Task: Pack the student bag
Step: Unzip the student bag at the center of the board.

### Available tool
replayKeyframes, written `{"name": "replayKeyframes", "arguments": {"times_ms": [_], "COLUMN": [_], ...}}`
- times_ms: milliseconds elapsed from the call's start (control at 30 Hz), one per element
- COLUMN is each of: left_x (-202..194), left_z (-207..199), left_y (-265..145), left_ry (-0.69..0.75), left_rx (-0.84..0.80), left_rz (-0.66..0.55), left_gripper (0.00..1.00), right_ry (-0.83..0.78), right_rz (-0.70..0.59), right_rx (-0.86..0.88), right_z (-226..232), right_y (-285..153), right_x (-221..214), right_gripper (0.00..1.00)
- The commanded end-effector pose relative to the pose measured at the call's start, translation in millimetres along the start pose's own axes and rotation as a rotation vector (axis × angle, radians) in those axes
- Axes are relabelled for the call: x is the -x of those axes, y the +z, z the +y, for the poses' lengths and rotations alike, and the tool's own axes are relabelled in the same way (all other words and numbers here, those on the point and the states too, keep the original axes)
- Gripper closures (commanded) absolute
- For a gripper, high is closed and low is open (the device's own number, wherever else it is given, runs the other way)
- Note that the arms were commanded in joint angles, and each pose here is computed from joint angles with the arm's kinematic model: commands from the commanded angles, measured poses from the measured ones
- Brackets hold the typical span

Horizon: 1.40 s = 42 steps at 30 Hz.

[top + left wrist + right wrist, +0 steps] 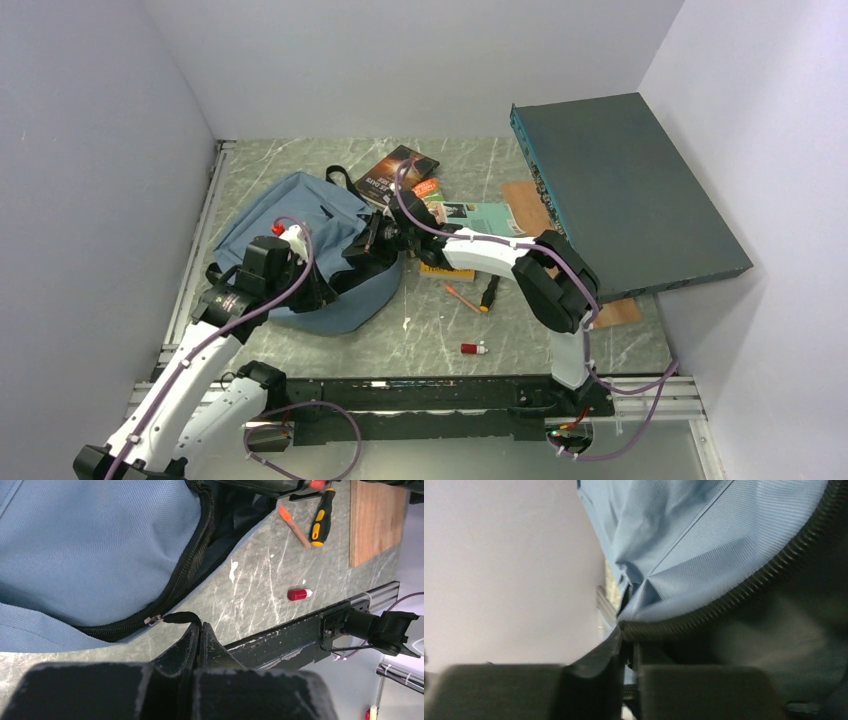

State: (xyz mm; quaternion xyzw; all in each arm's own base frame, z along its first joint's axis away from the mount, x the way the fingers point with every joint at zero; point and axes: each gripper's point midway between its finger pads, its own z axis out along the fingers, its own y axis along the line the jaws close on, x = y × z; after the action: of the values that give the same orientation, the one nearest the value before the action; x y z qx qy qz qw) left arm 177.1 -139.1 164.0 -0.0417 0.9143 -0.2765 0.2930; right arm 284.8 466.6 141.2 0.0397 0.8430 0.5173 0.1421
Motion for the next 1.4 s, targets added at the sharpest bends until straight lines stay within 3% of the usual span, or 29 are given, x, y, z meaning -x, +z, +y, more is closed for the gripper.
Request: {"name": "replayKeyframes", "arguments": {"times_ms": [0,233,400,633,933,1200,1367], "left_x": [11.6,-3.3,-6.0,-0.4,-16.2,-12.1,-6.7], "left_z": [2.4,55.8,94.2,119.4,127.3,132.9,131.7], "left_y": [-0.3,-4.8,-15.7,-35.4,-37.0,-38.7,-40.8], "left_ry": [0.017,-0.116,-0.239,-0.424,-0.632,-0.612,-0.588], "left_rx": [0.036,0.355,0.536,0.609,0.592,0.594,0.597], "left_rz": [-0.034,0.025,-0.021,-0.137,-0.227,-0.285,-0.287], "left_gripper": [1.00,1.00,1.00,1.00,1.00,1.00,1.00], "right_ry": [0.022,-0.010,-0.010,-0.027,-0.057,-0.087,-0.094], "right_rz": [-0.026,-0.023,0.006,0.078,0.034,-0.038,0.029], "right_rx": [0.103,0.211,0.252,0.284,0.310,0.324,0.358], "right_z": [33.0,49.3,59.4,65.1,76.0,90.0,94.8], "right_y": [-6.5,-33.8,-51.4,-51.4,-56.7,-78.0,-64.3], "right_x": [4.4,15.6,25.1,31.9,65.1,86.1,58.9], "right_gripper": [1.00,1.00,1.00,1.00,1.00,1.00,1.00]}}
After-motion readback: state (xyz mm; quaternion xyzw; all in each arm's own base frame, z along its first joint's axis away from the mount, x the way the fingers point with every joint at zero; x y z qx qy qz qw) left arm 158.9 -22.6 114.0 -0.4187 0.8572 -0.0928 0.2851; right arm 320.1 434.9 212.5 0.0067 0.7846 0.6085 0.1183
